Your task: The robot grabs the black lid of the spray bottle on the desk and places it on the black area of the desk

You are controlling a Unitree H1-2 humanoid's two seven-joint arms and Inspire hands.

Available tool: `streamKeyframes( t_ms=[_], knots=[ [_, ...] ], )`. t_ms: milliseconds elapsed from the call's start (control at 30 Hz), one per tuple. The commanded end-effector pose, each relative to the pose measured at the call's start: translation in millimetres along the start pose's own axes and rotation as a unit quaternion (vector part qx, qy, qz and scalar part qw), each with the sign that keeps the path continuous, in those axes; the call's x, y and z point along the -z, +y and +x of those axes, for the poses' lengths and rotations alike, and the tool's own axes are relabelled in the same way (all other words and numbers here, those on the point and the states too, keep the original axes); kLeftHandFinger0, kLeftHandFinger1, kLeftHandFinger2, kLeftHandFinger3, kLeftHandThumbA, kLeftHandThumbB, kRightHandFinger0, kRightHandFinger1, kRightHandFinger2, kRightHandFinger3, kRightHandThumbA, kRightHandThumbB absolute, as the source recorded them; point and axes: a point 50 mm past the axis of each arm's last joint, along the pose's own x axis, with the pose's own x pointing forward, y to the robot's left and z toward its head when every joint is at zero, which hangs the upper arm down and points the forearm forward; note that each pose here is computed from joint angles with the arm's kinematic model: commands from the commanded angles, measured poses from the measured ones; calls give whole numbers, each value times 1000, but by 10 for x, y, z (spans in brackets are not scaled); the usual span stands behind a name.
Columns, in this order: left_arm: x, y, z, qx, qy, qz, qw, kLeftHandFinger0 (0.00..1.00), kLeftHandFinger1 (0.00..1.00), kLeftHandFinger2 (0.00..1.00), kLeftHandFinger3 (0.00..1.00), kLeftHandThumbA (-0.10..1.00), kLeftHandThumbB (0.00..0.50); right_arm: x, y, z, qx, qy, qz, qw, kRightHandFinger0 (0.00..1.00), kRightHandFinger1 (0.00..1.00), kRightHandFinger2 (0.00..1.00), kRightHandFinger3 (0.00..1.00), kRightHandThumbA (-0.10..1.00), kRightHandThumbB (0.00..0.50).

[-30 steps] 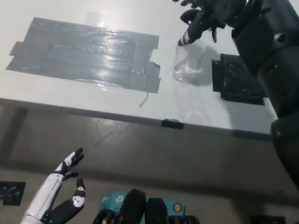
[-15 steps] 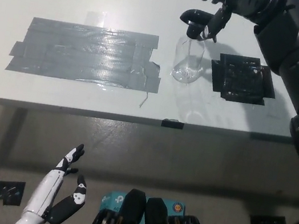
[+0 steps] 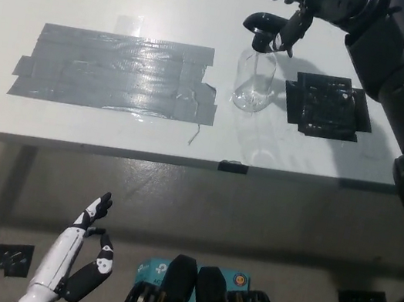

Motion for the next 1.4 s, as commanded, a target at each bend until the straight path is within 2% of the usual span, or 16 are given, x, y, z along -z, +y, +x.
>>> streamKeyframes(
  t_ms=[0, 100, 167, 200, 233, 267, 333, 467, 600, 733, 833, 933, 1033, 1100, 1233, 1367],
  knots=[
    [-88, 104, 36, -12, -30, 2, 999, 815, 925, 1000, 1000, 62, 92, -80, -255, -112, 28, -17, 7, 999, 1000, 1000, 1000, 1000, 667, 382],
    [-94, 95, 45, -13, -33, -1, 999, 783, 894, 982, 1000, 18, 97, -31, -254, -111, 31, -18, 24, 999, 1000, 1000, 1000, 1000, 580, 410],
    [-96, 90, 57, -12, -34, -2, 999, 777, 887, 973, 1000, 5, 96, 25, -243, -103, 43, -18, 45, 998, 1000, 1000, 1000, 1000, 383, 398],
    [-94, 86, 59, -10, -34, -4, 999, 776, 885, 971, 1000, 5, 97, 61, -228, -93, 53, -21, 56, 997, 1000, 960, 1000, 1000, 252, 365],
    [-90, 88, 56, -8, -34, -4, 999, 775, 883, 969, 1000, 6, 97, 98, -204, -80, 63, -25, 65, 996, 878, 734, 798, 988, 123, 350],
    [-93, 90, 56, -8, -35, -3, 999, 764, 871, 959, 1000, 7, 98, 128, -188, -72, 70, -28, 71, 995, 720, 606, 678, 730, 4, 352],
    [-107, 93, 73, -7, -35, -3, 999, 759, 867, 955, 1000, 7, 98, 186, -169, -64, 78, -29, 88, 993, 576, 522, 607, 549, -82, 352],
    [-134, 117, 106, -3, -38, -3, 999, 719, 829, 930, 1000, 2, 99, 302, -110, -47, 73, -20, 99, 992, 424, 424, 536, 499, -55, 374],
    [-159, 134, 140, -3, -45, -2, 999, 688, 788, 894, 1000, -19, 103, 353, -109, -53, 71, -15, 83, 994, 465, 431, 505, 516, -3, 367],
    [-177, 147, 169, 1, -46, -7, 999, 660, 744, 858, 1000, -39, 105, 405, -113, -60, 75, -17, 103, 992, 407, 372, 443, 478, -31, 381],
    [-185, 149, 180, 2, -45, -9, 999, 667, 739, 845, 1000, -48, 106, 433, -154, -83, 79, -25, 116, 990, 357, 348, 440, 483, -45, 369],
    [-187, 149, 180, 5, -45, -6, 999, 672, 740, 844, 1000, -42, 102, 431, -195, -99, 93, -26, 128, 987, 413, 401, 521, 498, -67, 351],
    [-176, 148, 187, 3, -48, -5, 999, 665, 728, 832, 1000, -39, 104, 440, -249, -125, 111, -42, 149, 982, 353, 393, 503, 506, -83, 353],
    [-173, 155, 192, 2, -49, -3, 999, 668, 728, 829, 1000, -38, 104, 430, -287, -140, 124, -55, 188, 973, 230, 324, 468, 492, -100, 343],
    [-173, 153, 192, 2, -47, -6, 999, 675, 734, 837, 1000, -47, 102, 420, -414, -199, 164, -104, 311, 930, 275, 301, 442, 480, -100, 356],
    [-178, 161, 207, 4, -44, -7, 999, 674, 735, 843, 1000, -42, 102, 418, -604, -299, 213, -168, 466, 842, 228, 276, 456, 491, -100, 377]
  ],
)
